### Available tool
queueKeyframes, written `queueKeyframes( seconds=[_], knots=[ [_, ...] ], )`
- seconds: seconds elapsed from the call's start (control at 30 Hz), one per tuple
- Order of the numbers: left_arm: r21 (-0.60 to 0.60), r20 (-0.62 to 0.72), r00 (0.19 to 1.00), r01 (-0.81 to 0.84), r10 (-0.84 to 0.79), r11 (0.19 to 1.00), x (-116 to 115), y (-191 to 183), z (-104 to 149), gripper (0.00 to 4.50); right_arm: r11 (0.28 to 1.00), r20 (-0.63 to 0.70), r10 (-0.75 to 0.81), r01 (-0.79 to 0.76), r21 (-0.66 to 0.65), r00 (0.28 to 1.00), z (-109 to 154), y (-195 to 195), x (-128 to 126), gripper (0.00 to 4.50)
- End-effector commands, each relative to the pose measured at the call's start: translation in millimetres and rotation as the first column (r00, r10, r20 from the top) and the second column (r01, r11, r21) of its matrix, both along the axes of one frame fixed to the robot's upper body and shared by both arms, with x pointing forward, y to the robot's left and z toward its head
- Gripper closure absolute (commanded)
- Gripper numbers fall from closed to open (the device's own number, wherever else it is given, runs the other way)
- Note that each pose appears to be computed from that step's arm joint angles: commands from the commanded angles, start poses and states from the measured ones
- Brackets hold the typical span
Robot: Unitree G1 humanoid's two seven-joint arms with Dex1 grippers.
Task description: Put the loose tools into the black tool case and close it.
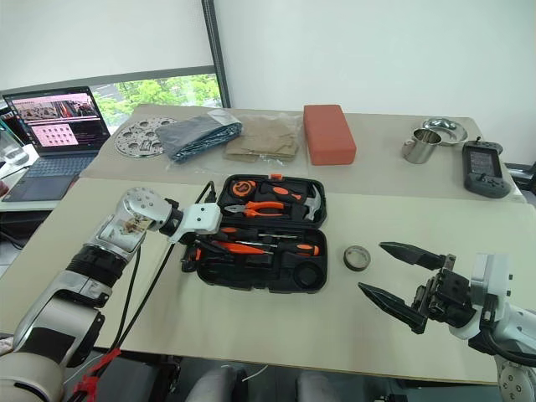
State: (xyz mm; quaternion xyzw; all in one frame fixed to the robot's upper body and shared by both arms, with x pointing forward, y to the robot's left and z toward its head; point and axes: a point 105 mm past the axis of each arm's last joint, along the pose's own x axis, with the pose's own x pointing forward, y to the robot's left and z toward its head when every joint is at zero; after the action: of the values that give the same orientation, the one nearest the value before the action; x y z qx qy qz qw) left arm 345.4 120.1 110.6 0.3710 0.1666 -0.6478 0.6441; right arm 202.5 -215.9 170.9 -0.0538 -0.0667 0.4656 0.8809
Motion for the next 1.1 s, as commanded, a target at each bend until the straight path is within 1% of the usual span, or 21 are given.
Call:
queueKeyframes(
  seconds=[0.03,0.5,0.67,0.73,0.77,0.8,0.83,0.9,0.93,0.97,1.0,1.03,1.1],
  knots=[
    [0.030,-0.008,1.000,0.000,0.000,1.000,-3,3,-2,4.04,1.000,0.059,0.001,0.001,-0.028,0.998,9,1,-3,0.00],
    [0.131,-0.048,0.996,-0.063,0.069,0.989,-4,13,-12,4.04,0.999,0.053,-0.005,0.008,-0.041,0.999,5,-1,-5,0.00],
    [0.114,-0.056,0.995,-0.071,0.077,0.991,-3,10,-13,4.04,0.999,0.053,-0.006,0.008,-0.046,0.999,5,0,-4,0.00],
    [0.112,-0.052,0.996,-0.071,0.077,0.991,-3,9,-13,3.02,0.999,0.052,-0.004,0.007,-0.047,0.999,5,0,-4,0.00],
    [0.110,-0.044,0.996,-0.074,0.079,0.991,-3,9,-12,2.92,0.999,0.051,-0.004,0.006,-0.047,0.999,5,1,-4,0.00],
    [0.099,-0.033,0.996,-0.081,0.084,0.992,-1,8,-10,2.62,0.999,0.050,-0.003,0.006,-0.047,0.999,5,1,-4,0.00],
    [0.088,-0.023,0.996,-0.085,0.088,0.992,0,7,-8,2.18,0.999,0.050,-0.003,0.005,-0.048,0.999,5,1,-4,0.00],
    [0.058,-0.014,0.997,-0.078,0.079,0.995,0,4,-1,1.60,0.999,0.048,-0.002,0.004,-0.049,0.999,5,1,-3,0.00],
    [0.045,-0.007,0.998,-0.068,0.068,0.997,-1,3,3,1.19,0.999,0.048,-0.001,0.004,-0.050,0.999,6,1,-3,0.00],
    [0.038,-0.003,0.998,-0.060,0.060,0.997,-2,2,6,0.88,0.999,0.048,-0.001,0.004,-0.051,0.999,6,1,-3,0.00],
    [0.028,0.005,0.999,-0.049,0.049,0.998,-3,2,10,0.42,0.999,0.048,-0.001,0.004,-0.053,0.999,6,1,-3,0.00],
    [0.012,0.012,0.999,-0.041,0.041,0.999,-4,1,16,0.30,0.998,0.049,0.000,0.003,-0.055,0.999,6,1,-2,0.00],
    [-0.017,0.034,0.999,-0.037,0.037,0.999,-4,0,29,0.30,0.998,0.048,0.001,0.002,-0.058,0.999,6,1,-2,0.00]
  ],
)
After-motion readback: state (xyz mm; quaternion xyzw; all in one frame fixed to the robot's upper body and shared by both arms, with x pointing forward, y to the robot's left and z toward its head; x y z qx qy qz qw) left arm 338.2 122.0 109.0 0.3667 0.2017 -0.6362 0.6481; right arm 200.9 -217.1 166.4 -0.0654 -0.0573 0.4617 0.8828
